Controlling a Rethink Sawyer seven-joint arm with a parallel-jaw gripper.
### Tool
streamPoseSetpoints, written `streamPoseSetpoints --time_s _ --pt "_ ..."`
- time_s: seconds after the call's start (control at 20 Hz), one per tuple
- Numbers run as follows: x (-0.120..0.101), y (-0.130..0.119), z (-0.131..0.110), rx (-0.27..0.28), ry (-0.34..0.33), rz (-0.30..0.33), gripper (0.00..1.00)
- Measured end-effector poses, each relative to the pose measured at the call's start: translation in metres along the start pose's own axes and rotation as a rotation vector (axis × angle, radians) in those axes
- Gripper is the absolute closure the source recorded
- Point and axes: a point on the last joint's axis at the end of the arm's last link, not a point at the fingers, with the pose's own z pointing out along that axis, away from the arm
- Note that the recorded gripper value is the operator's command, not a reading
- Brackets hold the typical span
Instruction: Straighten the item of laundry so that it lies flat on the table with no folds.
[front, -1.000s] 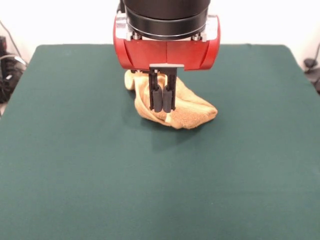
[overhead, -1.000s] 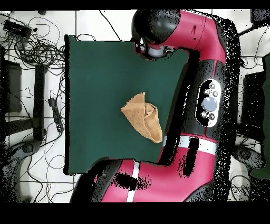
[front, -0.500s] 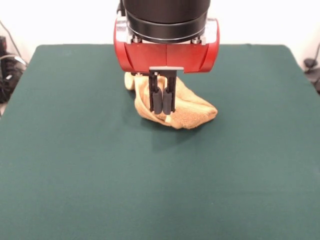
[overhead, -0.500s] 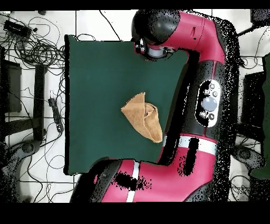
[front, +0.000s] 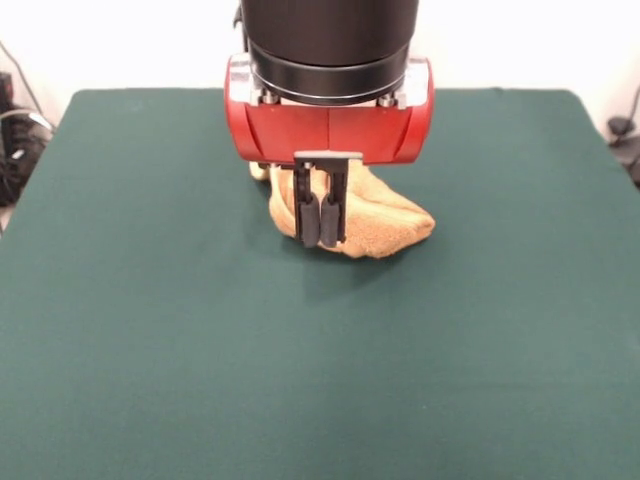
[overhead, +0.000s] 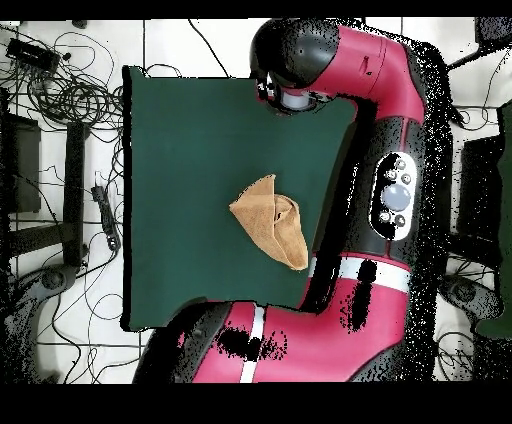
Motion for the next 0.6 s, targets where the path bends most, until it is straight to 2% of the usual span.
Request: streamPoseSetpoints --time_s 0.6 --pt "-0.0021 -0.0008 0.0001 0.002 -0.016 0.001 1.00"
